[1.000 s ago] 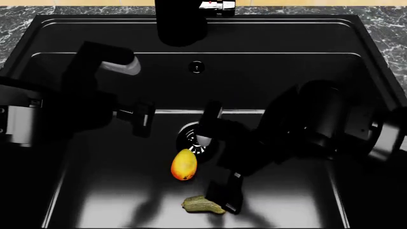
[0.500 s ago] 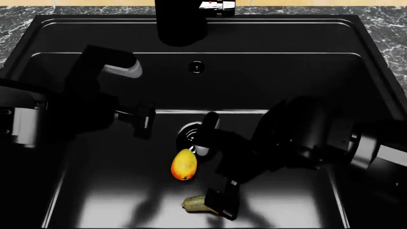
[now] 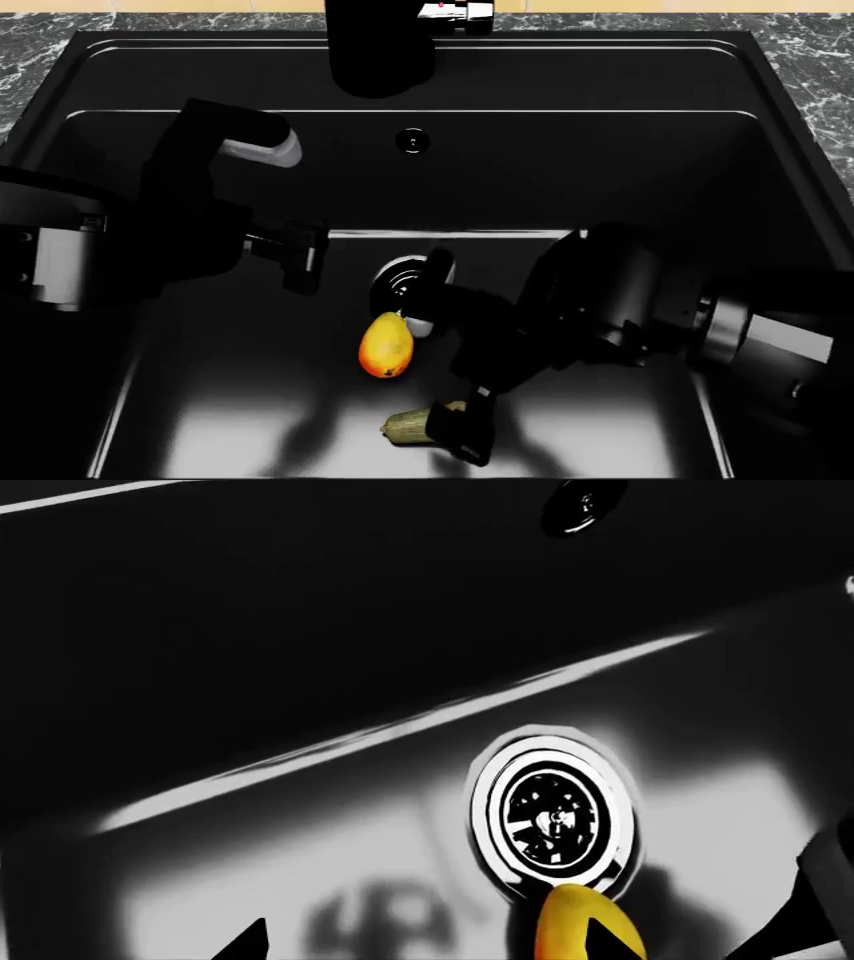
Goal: Pick up the fruits and vegetables and place them in the sink. Turn on the sink faucet to wash them. Then turn the sink off and put them in the tray.
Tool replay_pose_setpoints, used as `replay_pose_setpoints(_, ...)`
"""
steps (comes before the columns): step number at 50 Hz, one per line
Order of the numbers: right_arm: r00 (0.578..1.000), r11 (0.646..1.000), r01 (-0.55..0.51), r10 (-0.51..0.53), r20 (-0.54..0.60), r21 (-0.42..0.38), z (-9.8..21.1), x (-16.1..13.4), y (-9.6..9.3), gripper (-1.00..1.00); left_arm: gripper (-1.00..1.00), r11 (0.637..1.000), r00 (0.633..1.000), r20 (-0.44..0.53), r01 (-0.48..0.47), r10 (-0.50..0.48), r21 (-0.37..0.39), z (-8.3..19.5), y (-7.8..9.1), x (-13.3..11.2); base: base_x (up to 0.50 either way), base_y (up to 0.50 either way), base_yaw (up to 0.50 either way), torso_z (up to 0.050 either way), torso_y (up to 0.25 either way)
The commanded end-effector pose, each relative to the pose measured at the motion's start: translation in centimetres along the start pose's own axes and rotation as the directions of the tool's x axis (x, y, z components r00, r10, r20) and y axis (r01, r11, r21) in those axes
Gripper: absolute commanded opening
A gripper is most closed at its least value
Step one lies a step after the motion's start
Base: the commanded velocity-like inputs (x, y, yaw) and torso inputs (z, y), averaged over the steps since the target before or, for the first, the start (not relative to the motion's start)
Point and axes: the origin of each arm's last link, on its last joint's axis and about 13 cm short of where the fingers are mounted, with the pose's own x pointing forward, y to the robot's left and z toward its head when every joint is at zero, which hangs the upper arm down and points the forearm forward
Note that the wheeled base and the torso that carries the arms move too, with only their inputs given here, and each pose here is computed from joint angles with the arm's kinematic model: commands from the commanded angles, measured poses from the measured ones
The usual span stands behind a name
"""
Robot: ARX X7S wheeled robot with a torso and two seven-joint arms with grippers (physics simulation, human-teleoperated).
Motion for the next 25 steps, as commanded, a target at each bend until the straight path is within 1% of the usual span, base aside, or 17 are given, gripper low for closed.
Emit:
replay_pose_setpoints(1, 1.0, 1.0, 0.004, -0.004, -0.022, 0.009, -0.2, 1.2, -0.3, 1.0, 1.0, 1.0, 1.0, -0.004, 0.001, -0.001, 0.0, -0.1, 0.1, 0.1, 0.0, 0.0, 0.0, 0.0, 0.0)
replay_pose_setpoints(8, 0.999, 1.0, 0.015, -0.015, -0.035, 0.013, -0.3, 1.8, -0.2, 1.0, 1.0, 1.0, 1.0, -0.004, 0.002, -0.002, 0.0, -0.1, 0.0, 0.1, 0.0, 0.0, 0.0, 0.0, 0.0)
replay_pose_setpoints(25, 0.998, 1.0, 0.002, -0.001, -0.06, 0.012, -0.6, 3.2, -0.2, 1.0, 1.0, 1.0, 1.0, -0.004, 0.004, -0.004, -0.001, -0.2, 0.0, 0.1, 0.0, 0.0, 0.0, 0.0, 0.0)
